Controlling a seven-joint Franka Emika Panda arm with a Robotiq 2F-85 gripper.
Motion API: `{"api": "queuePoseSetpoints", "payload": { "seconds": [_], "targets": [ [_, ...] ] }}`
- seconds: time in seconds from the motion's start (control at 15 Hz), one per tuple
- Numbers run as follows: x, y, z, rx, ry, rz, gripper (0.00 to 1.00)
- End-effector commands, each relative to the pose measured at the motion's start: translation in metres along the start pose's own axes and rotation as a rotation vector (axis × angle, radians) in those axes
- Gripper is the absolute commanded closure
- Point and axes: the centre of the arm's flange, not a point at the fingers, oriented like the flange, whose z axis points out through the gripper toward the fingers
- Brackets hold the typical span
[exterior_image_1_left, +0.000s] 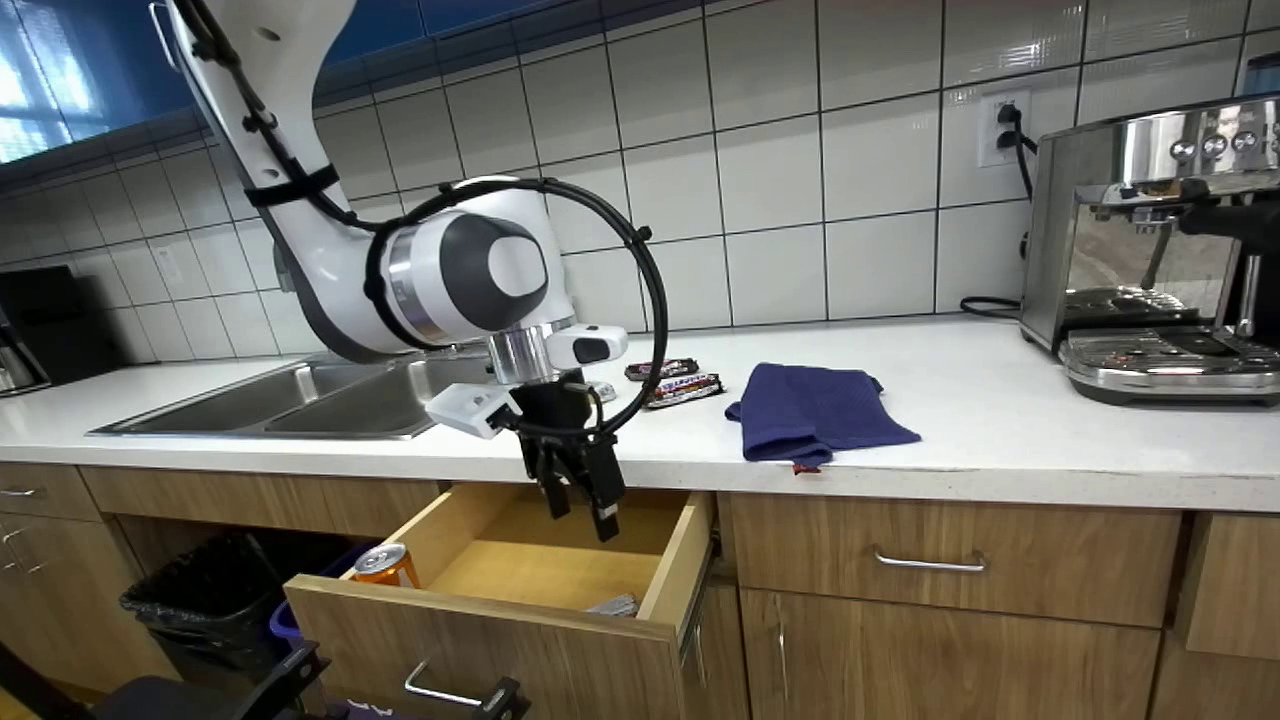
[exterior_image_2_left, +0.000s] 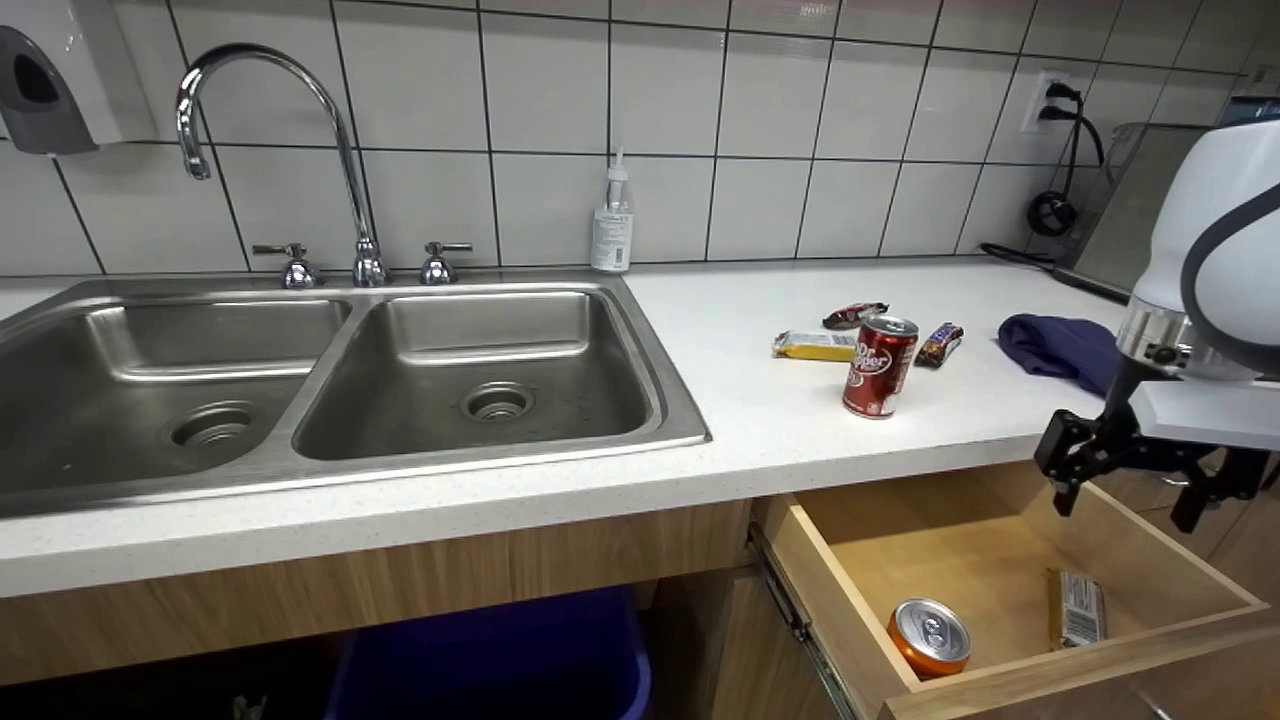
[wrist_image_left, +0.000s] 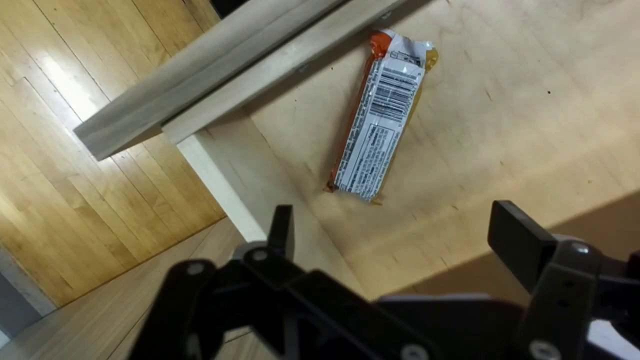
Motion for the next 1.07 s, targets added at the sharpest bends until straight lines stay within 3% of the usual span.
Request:
{"api": "queuePoseSetpoints", "payload": {
  "seconds": [0.0,1.0],
  "targets": [
    [-0.005,0.011,-0.028,0.026,0.042,-0.045,0.0],
    [0.036,0.01,-0.098,0.106,0.109,-0.143,0.0]
  ]
}}
